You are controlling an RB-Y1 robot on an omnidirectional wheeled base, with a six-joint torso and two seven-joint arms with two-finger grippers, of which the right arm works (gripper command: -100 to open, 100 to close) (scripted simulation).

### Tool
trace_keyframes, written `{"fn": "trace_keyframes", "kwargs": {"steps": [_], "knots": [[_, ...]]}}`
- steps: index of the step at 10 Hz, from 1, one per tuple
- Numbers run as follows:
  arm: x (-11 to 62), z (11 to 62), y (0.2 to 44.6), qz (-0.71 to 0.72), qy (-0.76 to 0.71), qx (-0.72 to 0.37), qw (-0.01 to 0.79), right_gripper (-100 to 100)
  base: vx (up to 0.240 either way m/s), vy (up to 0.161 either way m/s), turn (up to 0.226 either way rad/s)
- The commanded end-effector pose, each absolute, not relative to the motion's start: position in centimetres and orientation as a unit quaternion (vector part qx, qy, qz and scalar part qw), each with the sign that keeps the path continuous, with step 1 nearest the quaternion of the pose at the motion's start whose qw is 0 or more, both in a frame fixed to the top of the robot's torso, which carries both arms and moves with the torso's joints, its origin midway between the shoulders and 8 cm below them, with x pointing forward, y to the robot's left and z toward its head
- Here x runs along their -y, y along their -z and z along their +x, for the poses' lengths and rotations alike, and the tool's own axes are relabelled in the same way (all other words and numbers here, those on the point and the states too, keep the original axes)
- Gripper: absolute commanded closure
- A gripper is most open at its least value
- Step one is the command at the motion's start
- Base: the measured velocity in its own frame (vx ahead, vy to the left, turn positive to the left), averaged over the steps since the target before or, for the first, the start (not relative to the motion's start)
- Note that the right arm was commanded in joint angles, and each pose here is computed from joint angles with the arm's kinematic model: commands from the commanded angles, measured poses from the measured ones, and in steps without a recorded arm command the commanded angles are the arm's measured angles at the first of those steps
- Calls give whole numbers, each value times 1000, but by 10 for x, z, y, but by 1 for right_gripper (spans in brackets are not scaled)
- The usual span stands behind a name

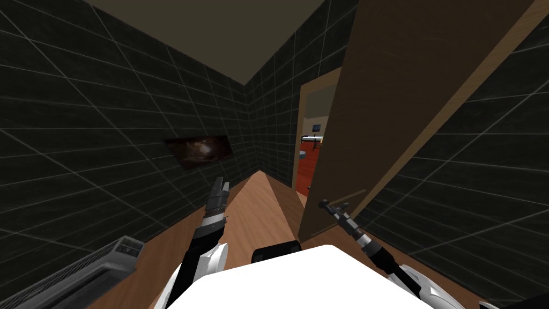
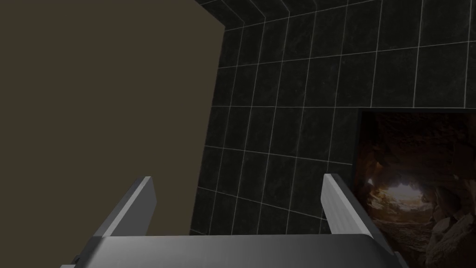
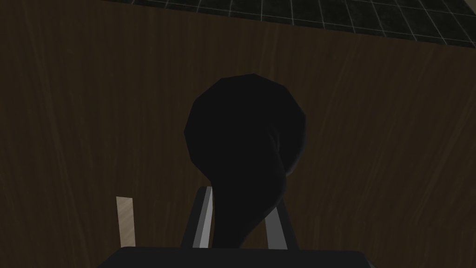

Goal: Pull the door open

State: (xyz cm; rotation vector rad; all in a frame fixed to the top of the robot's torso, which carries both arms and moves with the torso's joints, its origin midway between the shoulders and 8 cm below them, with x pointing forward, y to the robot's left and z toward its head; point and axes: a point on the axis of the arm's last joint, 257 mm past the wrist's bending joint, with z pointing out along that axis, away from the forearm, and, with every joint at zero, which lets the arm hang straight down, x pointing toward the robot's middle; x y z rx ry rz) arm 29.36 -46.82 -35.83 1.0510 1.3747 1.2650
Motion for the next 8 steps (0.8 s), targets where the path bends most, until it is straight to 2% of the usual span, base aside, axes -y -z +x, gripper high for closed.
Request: {"fn": "trace_keyframes", "kwargs": {"steps": [1, 5, 6, 8], "knots": [[471, 293, 356, 428, -517, -563, 481, 100, -167, -74, 109], [472, 294, 355, 426, -518, -564, 481, 100, -189, -82, 138], [466, 294, 358, 427, -522, -564, 476, 100, -82, -30, 30], [466, 294, 359, 427, -523, -565, 475, 100, -164, -41, 146]]}}
